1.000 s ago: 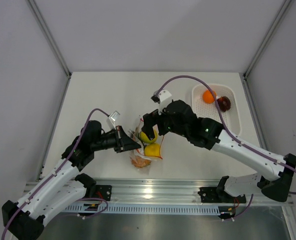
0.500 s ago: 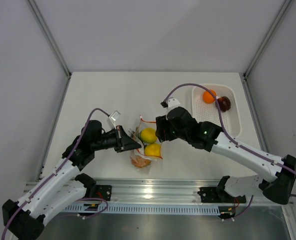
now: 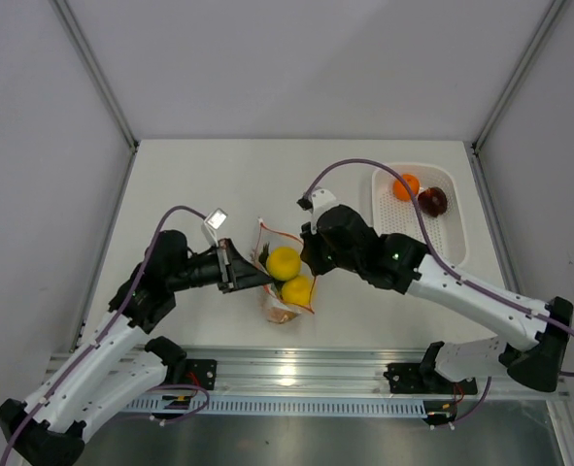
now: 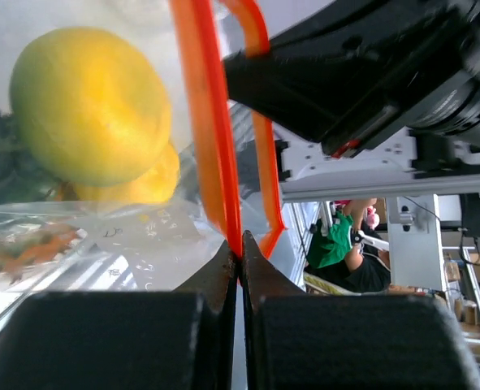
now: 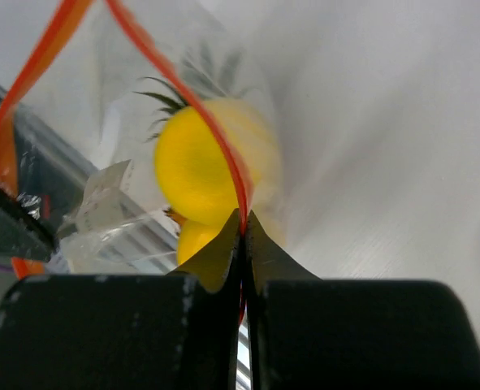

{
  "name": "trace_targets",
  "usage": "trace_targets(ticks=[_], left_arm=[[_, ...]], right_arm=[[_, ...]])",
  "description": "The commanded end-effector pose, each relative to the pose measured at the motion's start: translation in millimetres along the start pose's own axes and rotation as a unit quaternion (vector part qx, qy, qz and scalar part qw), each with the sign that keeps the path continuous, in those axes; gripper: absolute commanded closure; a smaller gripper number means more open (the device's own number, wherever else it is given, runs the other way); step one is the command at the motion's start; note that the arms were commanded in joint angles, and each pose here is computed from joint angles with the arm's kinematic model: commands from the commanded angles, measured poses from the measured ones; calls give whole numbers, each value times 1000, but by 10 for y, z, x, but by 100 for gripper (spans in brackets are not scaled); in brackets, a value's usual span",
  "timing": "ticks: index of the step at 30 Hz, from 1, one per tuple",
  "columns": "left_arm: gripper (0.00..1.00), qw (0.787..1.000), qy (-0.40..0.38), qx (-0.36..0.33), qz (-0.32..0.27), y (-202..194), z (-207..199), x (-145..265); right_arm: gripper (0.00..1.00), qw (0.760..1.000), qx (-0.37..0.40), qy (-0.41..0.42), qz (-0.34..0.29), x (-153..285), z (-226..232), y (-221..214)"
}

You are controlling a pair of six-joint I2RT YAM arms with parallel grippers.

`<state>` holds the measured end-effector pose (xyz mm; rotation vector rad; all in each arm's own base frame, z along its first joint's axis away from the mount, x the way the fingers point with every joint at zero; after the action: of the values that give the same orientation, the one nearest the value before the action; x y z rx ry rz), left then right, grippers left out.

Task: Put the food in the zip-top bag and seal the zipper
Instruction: Adjust the zipper food storage bag at the center of the board.

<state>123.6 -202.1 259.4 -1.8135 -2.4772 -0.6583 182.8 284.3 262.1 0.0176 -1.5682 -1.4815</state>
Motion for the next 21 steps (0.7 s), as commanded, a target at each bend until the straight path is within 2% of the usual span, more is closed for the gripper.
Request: trace_targets(ticks=[1, 5, 6, 8, 9, 11, 13, 16, 17, 19, 20, 21], left_arm=[[100, 997, -51, -47, -18, 60, -534, 243], [99, 998, -46, -39, -20, 54, -433, 191], [99, 999, -31, -12, -6, -15, -209, 103], [99, 999, -36, -2, -4, -17, -102, 13], [99, 999, -16, 28, 10, -115, 167, -68], [99, 998, -7, 53, 21, -188, 402, -168], [99, 998, -3, 61, 24, -210, 487, -206], [100, 998, -14, 58, 29, -180, 397, -205], [100, 998, -33, 41, 21, -93, 193, -171], [99, 999, -34, 29, 15, -63, 61, -100], [100, 998, -56, 2, 2, 40, -231, -17], [99, 999, -48, -2, 4, 35, -260, 20]], right_arm=[[100, 992, 17, 27, -122, 647, 87, 526], [100, 990, 5, 38, -137, 792, 74, 524], [100, 991, 5, 35, -127, 745, 56, 456], [100, 994, 0, 27, -106, 625, 19, 351], [100, 996, 0, 28, -85, 522, 6, 228], [100, 998, -3, 29, -64, 350, -3, 97], [100, 999, -2, 19, -36, 190, -49, -81], [100, 1000, 4, 11, -15, 68, -59, -146], [100, 1000, 7, 8, -19, 105, -57, -77], [100, 999, 19, 3, -34, 194, -57, 47], [100, 998, 22, 5, -51, 289, -42, 177], [100, 997, 23, 10, -67, 395, -30, 260]])
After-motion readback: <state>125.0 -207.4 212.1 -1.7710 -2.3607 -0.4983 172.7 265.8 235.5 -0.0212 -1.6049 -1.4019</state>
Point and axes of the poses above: each gripper's point midway between its finger pads, its own x axis back along the fingers, its own z axis along the line the jaws close on, y = z × x, the point moved 4 cm from there along x, back along the fingers, and after that the axes turned 3 degrees about x, right-handed, at the moved point
